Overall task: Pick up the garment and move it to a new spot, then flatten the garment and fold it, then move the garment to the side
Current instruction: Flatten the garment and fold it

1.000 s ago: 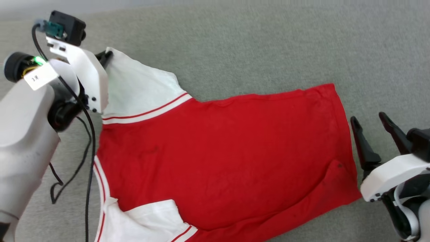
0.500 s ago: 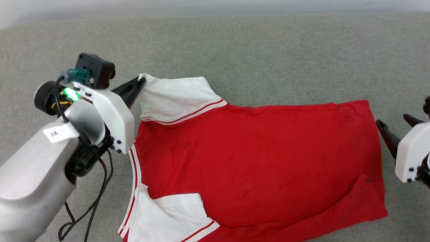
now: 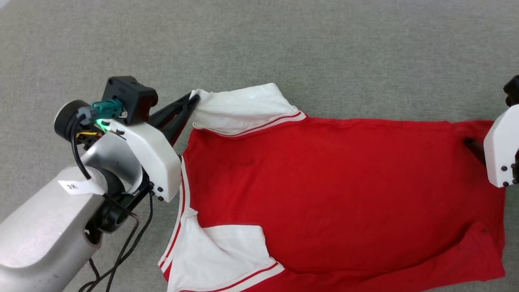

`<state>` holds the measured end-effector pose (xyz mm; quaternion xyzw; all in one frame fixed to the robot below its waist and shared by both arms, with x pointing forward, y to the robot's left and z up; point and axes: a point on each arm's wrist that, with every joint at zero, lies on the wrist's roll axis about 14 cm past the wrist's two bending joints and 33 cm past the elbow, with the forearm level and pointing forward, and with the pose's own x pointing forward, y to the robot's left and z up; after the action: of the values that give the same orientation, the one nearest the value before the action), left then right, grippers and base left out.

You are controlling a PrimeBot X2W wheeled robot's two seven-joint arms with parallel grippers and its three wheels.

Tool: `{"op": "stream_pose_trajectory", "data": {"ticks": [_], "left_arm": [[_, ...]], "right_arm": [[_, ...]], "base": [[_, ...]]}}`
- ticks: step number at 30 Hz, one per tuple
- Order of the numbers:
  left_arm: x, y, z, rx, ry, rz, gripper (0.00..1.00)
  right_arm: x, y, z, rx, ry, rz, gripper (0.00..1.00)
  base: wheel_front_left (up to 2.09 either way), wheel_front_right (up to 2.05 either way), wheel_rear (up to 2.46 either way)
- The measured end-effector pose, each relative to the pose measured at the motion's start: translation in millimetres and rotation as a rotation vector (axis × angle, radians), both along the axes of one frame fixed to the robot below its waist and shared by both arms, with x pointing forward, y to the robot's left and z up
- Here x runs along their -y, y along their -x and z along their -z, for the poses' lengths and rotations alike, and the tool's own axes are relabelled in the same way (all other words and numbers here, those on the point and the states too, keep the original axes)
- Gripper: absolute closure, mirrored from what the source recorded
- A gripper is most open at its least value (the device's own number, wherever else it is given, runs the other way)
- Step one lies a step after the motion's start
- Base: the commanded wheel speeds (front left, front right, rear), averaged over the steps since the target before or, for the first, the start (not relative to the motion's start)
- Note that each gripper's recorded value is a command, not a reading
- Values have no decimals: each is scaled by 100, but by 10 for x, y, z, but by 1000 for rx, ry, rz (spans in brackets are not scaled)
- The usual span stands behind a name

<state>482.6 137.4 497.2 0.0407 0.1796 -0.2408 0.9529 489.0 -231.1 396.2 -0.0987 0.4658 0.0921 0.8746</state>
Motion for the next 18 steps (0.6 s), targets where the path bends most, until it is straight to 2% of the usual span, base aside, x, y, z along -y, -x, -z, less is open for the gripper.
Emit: {"op": "stream_pose_trajectory", "data": {"ticks": [9,10,12,18], "left_arm": [[-23,37,104,-19,-1,-9,100],[-28,38,115,-21,-2,-11,100],[-32,44,131,-23,-3,-12,100],[-67,62,108,-16,7,-37,100]], "right_arm": [[-104,-34,345,-75,18,-51,0],[-113,-29,375,-83,15,-53,46],[-122,-12,417,-96,13,-59,100],[-191,-24,376,-41,-44,-47,100]], "base": [[0,0,0],[0,0,0],[0,0,0],[0,0,0]]}}
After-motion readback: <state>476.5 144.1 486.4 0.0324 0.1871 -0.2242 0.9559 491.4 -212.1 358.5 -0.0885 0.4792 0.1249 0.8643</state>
